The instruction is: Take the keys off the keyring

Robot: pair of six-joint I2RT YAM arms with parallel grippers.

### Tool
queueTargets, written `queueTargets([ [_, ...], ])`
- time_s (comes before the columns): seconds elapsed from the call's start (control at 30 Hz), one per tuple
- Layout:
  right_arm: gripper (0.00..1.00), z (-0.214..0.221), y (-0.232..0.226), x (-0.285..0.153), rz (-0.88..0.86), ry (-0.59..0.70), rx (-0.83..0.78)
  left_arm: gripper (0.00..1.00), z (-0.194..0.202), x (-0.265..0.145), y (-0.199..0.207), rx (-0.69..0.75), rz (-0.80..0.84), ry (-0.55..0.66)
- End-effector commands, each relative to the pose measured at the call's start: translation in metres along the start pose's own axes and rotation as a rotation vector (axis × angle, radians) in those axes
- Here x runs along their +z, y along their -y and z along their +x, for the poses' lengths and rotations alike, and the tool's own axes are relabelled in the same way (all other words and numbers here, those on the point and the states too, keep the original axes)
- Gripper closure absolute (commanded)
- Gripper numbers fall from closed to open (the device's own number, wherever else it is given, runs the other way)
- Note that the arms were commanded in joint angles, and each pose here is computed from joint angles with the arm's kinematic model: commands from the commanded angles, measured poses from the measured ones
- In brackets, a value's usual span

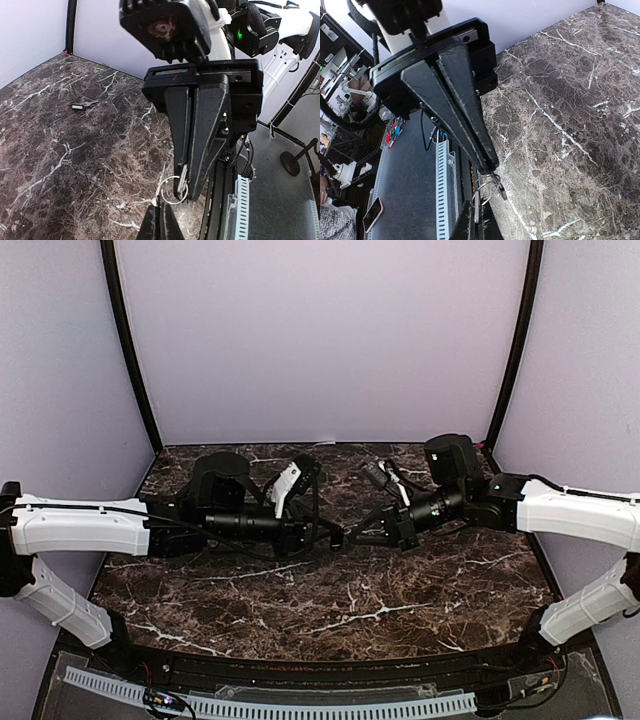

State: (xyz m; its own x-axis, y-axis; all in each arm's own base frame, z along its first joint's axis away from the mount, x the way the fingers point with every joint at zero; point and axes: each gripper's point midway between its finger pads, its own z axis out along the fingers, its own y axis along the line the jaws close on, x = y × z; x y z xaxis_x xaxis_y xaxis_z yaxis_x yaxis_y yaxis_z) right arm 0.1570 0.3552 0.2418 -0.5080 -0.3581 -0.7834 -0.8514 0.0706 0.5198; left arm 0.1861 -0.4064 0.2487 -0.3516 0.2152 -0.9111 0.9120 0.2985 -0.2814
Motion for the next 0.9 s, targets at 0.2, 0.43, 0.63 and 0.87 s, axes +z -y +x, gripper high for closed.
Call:
queueTargets([
  [0.2,1.0,-0.013,0.0,0.008,-0.027,0.033,0.029,1.0,-0.012,-0.015,0.003,0.114,-0.038,0.108],
  [0.43,1.0,-0.015,0.008,0.013,-0.025,0.065,0.079,1.0,-0.009,-0.018,0.006,0.135,-0.029,0.13],
  [0.63,1.0,-0.015,0.015,0.016,0.002,0.061,0.093,1.0,-0.01,-0.02,0.01,0.143,-0.015,0.147],
  [0.87,1.0,-0.015,0.016,0.017,0.003,0.057,0.082,1.0,-0.005,-0.018,0.011,0.142,-0.005,0.136],
])
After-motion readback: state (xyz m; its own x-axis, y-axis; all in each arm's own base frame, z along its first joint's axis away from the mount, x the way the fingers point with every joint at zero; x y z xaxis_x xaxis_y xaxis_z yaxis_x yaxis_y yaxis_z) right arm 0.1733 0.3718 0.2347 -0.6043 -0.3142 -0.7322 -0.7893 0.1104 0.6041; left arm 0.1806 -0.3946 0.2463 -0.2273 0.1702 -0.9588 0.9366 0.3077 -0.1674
